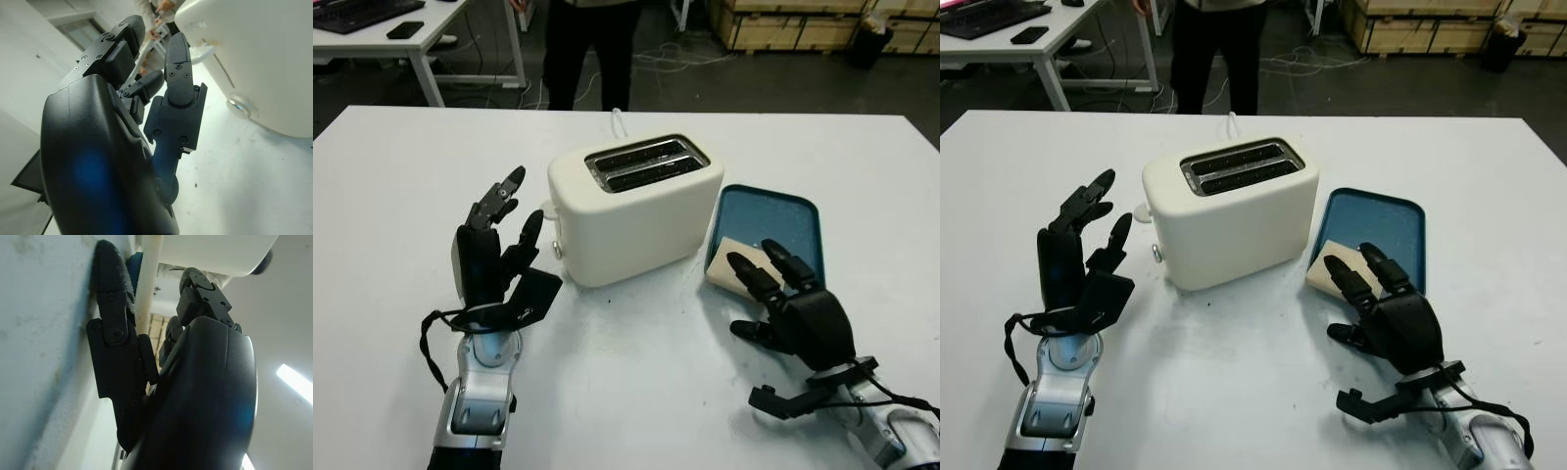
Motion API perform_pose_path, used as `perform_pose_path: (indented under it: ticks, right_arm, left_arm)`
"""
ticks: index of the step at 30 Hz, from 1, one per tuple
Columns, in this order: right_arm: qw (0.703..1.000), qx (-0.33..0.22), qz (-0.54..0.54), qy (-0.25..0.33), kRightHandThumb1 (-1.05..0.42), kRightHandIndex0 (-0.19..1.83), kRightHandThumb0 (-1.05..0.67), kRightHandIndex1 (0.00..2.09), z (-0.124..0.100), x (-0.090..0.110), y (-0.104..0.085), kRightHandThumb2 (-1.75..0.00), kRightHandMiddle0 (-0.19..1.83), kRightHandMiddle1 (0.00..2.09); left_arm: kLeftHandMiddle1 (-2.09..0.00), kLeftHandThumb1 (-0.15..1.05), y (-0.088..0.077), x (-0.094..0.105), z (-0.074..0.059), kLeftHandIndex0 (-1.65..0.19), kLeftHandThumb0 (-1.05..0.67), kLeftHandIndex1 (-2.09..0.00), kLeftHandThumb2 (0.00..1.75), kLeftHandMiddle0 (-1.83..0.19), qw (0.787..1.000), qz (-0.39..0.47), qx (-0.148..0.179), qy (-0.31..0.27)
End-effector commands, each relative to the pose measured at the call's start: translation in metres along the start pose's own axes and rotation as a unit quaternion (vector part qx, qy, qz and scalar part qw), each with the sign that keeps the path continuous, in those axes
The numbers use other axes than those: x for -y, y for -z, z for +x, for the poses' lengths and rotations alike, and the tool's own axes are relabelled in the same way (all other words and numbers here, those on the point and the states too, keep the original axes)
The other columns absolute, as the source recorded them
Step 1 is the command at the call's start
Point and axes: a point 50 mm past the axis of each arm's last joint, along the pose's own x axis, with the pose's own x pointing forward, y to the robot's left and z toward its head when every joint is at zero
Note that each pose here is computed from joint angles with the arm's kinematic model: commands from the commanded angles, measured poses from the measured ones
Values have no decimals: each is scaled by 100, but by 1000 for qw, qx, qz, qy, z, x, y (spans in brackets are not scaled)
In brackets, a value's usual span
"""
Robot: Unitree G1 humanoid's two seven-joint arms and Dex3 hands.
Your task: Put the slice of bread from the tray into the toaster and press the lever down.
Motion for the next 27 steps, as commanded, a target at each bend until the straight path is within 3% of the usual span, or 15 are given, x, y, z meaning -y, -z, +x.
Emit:
perform_pose_path:
  ticks: [1,17,27]
  right_arm:
    - [1000,0,-26,-7,-92,14,-64,3,-2,-4,6,-13,24,2]
    - [997,-14,-70,4,-92,12,-55,1,3,-4,13,-28,26,1]
    - [992,-58,-106,-39,-92,16,-57,5,7,5,12,-27,32,3]
  left_arm:
    - [-91,92,-4,0,1,-61,-34,-2,37,-33,1000,-4,11,3]
    - [-93,92,-4,1,1,-62,-36,-2,39,-32,1000,-5,23,9]
    - [-94,92,-5,0,1,-62,-37,-2,38,-32,1000,-1,23,2]
